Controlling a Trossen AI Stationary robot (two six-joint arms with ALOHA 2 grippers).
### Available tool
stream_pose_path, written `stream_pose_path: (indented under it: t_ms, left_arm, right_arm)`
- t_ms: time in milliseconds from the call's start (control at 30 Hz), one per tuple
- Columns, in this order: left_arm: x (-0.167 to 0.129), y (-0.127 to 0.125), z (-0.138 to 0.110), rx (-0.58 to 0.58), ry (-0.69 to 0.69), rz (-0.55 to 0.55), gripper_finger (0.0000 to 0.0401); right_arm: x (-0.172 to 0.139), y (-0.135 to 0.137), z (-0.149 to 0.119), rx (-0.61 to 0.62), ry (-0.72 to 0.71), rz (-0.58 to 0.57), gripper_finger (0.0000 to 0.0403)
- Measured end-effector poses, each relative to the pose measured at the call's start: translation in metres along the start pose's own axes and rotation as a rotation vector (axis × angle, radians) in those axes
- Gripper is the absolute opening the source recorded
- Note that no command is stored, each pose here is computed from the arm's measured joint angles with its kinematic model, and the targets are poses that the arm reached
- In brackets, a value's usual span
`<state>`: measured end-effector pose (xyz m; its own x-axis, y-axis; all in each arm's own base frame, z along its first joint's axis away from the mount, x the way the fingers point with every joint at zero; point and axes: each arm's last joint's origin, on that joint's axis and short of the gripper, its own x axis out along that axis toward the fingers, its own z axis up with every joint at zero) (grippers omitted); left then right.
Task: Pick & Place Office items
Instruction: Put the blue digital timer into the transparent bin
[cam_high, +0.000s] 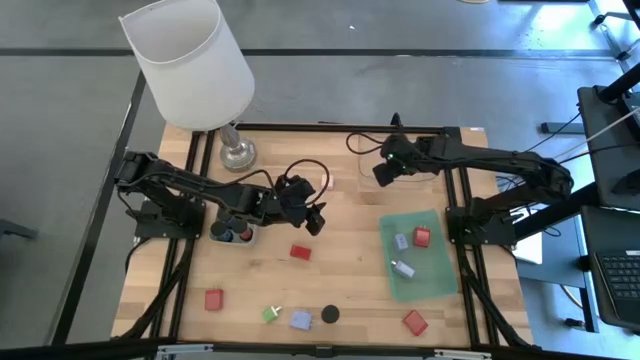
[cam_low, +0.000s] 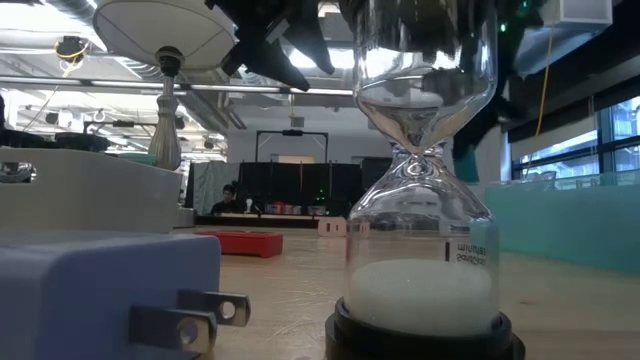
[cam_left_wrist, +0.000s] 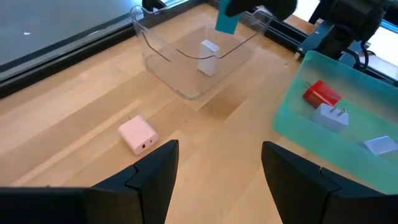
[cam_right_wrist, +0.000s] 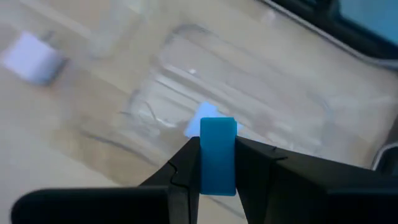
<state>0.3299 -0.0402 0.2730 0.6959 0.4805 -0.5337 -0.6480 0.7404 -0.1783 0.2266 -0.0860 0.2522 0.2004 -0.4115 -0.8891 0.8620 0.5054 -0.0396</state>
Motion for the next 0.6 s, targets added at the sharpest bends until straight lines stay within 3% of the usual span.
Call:
stream_pose_path:
  t_ms: [367, 600]
  left_arm:
    - [0.005, 0.006, 0.004, -0.012, -0.005, 0.024, 0.0226]
    - [0.006, 0.007, 0.005, -0.015, -0.006, 0.028, 0.0226]
  right_arm:
    - [0.037, -0.022, -0.008, 0.112, 0.019, -0.044, 0.0075]
    - [0.057, -0.027, -0.016, 0.168, 0.011, 0.023, 0.0075]
